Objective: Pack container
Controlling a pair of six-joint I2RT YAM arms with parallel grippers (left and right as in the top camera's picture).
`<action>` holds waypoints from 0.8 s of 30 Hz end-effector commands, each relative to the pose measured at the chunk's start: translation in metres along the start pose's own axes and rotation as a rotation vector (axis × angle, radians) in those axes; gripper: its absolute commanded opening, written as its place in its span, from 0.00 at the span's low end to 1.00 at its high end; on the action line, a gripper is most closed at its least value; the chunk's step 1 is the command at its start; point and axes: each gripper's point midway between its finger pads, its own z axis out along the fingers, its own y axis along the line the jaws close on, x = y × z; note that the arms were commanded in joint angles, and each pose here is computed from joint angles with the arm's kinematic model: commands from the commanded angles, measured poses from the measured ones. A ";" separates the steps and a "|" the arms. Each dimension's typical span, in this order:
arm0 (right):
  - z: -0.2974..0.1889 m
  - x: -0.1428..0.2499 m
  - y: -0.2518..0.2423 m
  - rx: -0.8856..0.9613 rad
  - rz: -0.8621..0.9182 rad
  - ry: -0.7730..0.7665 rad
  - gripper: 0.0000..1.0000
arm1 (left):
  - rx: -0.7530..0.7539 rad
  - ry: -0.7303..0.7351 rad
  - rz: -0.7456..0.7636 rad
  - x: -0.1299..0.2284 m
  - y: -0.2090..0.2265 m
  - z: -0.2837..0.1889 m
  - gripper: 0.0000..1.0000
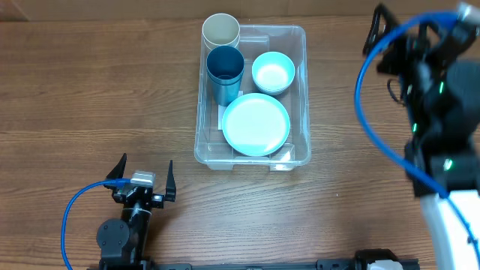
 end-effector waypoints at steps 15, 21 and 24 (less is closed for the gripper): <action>-0.126 0.207 -0.071 -0.028 -0.024 0.060 1.00 | 0.009 -0.008 0.019 -0.001 -0.001 0.000 1.00; -0.139 0.241 -0.092 0.067 -0.024 0.188 1.00 | 0.010 -0.008 0.019 0.000 -0.001 0.000 1.00; -0.146 0.243 -0.095 0.078 -0.026 0.187 1.00 | 0.009 -0.008 0.019 -0.001 -0.001 0.000 1.00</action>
